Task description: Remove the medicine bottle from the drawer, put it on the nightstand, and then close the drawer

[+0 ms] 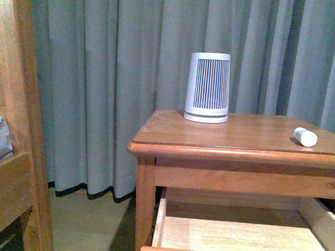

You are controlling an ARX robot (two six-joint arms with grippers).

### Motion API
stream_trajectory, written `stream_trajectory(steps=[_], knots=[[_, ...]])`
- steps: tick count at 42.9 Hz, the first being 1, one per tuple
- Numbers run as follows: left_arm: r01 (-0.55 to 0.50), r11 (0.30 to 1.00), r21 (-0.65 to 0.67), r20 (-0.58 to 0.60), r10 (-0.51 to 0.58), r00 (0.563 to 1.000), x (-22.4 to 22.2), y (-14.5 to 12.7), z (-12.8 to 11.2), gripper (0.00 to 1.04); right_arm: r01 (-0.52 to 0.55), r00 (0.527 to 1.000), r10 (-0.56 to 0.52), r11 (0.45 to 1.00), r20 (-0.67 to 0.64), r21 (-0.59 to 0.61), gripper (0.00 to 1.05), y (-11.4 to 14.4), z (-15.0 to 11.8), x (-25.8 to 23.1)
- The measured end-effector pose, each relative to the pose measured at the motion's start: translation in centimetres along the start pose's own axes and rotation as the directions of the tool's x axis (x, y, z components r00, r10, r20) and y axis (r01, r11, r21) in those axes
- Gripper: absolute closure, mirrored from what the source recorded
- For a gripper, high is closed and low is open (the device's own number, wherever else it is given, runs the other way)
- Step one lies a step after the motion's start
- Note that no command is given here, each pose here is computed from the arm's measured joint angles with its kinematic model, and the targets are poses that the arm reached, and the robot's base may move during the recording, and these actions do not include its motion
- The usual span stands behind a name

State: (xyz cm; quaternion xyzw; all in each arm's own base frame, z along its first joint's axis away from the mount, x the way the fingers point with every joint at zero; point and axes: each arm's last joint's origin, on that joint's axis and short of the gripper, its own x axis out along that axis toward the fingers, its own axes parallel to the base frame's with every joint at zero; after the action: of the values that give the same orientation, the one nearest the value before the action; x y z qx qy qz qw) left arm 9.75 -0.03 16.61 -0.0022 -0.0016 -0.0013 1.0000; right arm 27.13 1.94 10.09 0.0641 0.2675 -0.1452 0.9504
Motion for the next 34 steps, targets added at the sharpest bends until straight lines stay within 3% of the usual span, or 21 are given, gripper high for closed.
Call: stream_trajectory(steps=[20,34], knots=[[0.000,1.000,0.000,0.000,0.000,1.000,0.0,0.0,0.0,0.07,0.025,0.998,-0.025,1.000,0.053,-0.012,0.07,2.3,3.5,6.3],[0.000,1.000,0.000,0.000,0.000,1.000,0.0,0.0,0.0,0.07,0.010,0.992,-0.009,1.000,0.126,-0.008,0.07,4.2,10.1,10.8]])
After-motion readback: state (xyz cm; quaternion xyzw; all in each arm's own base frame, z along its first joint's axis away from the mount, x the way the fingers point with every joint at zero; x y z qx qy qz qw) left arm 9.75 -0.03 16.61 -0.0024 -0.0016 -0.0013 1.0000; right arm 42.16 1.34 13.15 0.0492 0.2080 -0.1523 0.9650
